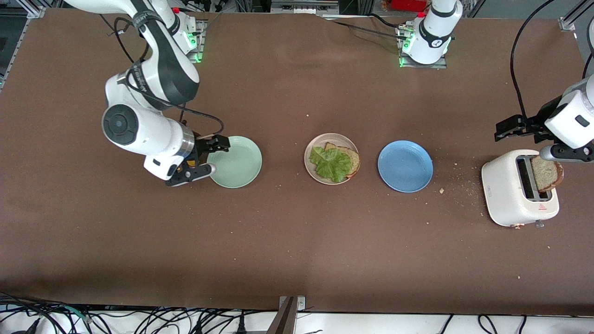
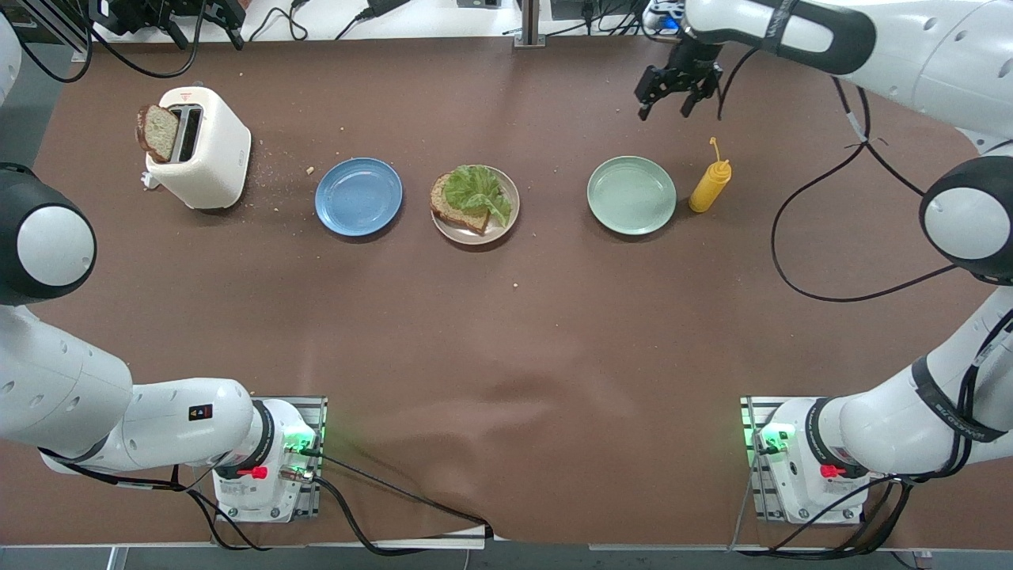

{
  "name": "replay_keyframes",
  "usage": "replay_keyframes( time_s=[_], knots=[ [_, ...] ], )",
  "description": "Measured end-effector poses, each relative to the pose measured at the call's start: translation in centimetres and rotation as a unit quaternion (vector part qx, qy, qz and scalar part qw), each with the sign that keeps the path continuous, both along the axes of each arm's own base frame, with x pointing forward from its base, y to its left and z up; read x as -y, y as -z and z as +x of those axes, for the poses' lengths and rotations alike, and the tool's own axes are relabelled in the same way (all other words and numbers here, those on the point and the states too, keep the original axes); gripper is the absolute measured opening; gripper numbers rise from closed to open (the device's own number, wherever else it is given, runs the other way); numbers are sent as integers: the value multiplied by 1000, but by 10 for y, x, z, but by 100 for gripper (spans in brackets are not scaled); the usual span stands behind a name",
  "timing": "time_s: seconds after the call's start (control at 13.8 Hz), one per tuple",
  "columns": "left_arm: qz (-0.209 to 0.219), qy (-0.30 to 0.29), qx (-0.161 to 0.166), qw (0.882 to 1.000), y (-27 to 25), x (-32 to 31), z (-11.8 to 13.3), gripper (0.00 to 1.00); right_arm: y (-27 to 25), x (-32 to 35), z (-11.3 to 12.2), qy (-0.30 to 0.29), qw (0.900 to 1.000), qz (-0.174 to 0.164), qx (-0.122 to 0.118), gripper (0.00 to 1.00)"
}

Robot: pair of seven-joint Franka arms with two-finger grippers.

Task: Make sandwich in beige plate with both arms
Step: 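Withdraw the right gripper while the left gripper moves to the toaster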

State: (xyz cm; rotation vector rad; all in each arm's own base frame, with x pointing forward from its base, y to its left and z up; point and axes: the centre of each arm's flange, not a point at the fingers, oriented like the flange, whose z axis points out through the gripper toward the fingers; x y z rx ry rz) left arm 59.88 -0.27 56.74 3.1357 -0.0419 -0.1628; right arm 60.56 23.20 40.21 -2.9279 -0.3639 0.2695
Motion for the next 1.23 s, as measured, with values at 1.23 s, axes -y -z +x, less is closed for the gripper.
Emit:
replay_keyframes(
  time_s=[1.23],
  knots=[
    [-26,-32,8,999,138,-214,35,100,-110,198,9,54,989,-123,66,100]
  ],
)
